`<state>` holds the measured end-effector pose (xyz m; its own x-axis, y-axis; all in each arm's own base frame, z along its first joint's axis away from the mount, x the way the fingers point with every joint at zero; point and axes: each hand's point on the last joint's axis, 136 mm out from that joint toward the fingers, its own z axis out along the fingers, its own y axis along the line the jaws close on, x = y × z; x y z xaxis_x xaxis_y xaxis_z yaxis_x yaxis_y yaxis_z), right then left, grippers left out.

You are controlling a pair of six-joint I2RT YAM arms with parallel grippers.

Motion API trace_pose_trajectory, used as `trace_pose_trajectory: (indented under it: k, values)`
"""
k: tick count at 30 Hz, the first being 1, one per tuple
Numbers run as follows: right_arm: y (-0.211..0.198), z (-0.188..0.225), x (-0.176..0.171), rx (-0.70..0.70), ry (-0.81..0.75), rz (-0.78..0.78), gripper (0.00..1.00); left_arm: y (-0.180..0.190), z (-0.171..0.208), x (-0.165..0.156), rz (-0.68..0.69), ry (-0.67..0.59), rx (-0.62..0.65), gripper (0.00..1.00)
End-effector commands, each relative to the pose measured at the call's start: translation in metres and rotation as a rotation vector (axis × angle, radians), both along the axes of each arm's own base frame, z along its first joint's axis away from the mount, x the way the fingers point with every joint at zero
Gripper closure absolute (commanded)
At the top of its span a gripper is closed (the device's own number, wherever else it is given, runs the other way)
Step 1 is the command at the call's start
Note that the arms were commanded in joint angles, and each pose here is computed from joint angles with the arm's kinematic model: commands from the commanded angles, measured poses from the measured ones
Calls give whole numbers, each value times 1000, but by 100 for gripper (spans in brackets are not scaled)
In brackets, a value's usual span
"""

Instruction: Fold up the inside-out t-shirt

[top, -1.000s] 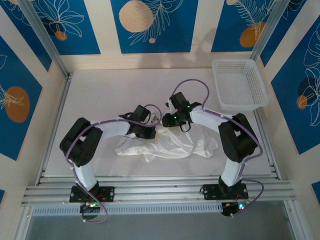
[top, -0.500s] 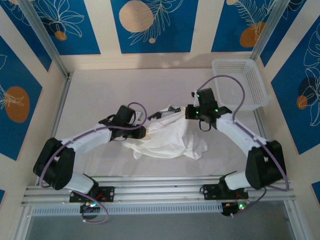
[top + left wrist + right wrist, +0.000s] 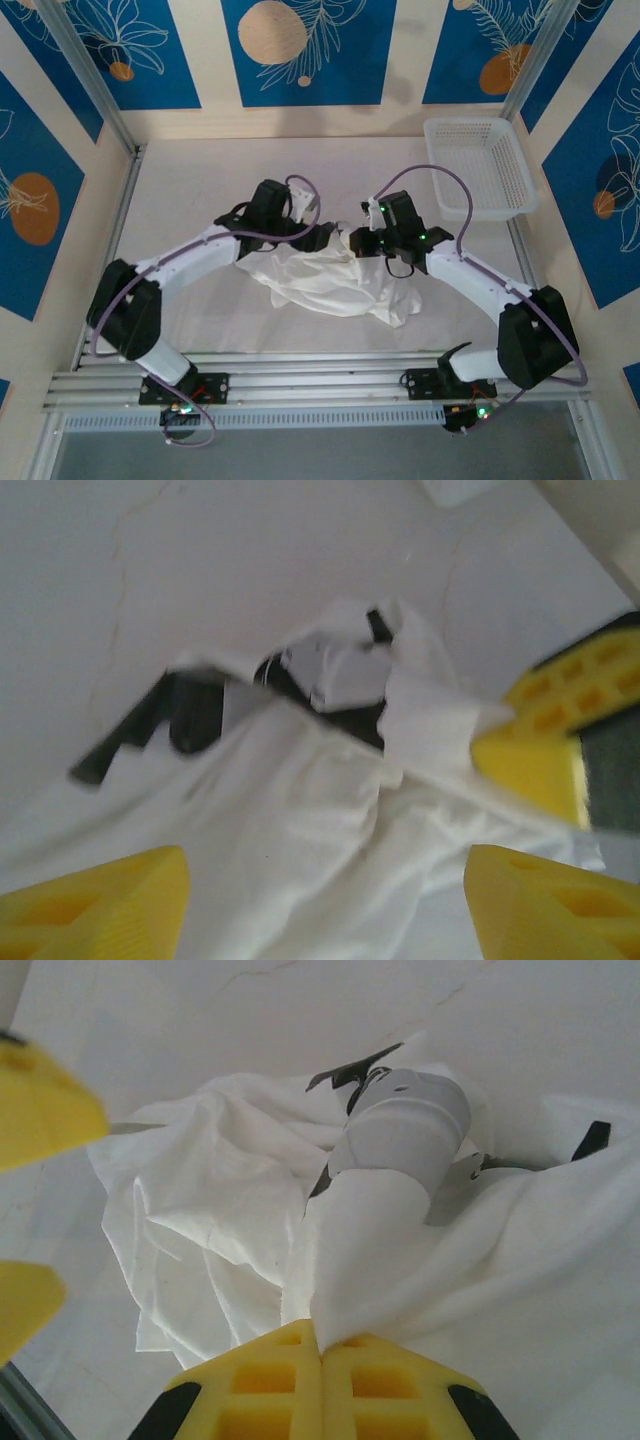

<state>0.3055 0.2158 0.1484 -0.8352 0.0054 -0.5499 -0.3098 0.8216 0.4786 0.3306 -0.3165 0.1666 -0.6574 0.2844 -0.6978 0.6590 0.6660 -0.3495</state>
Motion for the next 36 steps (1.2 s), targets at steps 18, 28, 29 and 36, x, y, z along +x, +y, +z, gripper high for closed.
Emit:
trace_pose_trajectory:
  k: [18, 28, 29, 36]
  values:
    - [-9, 82, 8, 194, -61, -90, 100, -39, -37, 19, -50, 77, -46, 100]
    - [-106, -50, 13, -61, 260, -320, 96, -41, 87, -47, -247, 180, -389, 100]
    - [-100, -43, 12, -57, 251, -279, 92, -38, 89, -49, -247, 180, -384, 100]
    - [-71, 67, -6, -4, -236, -144, 50, -31, 83, -52, -210, 200, -339, 100]
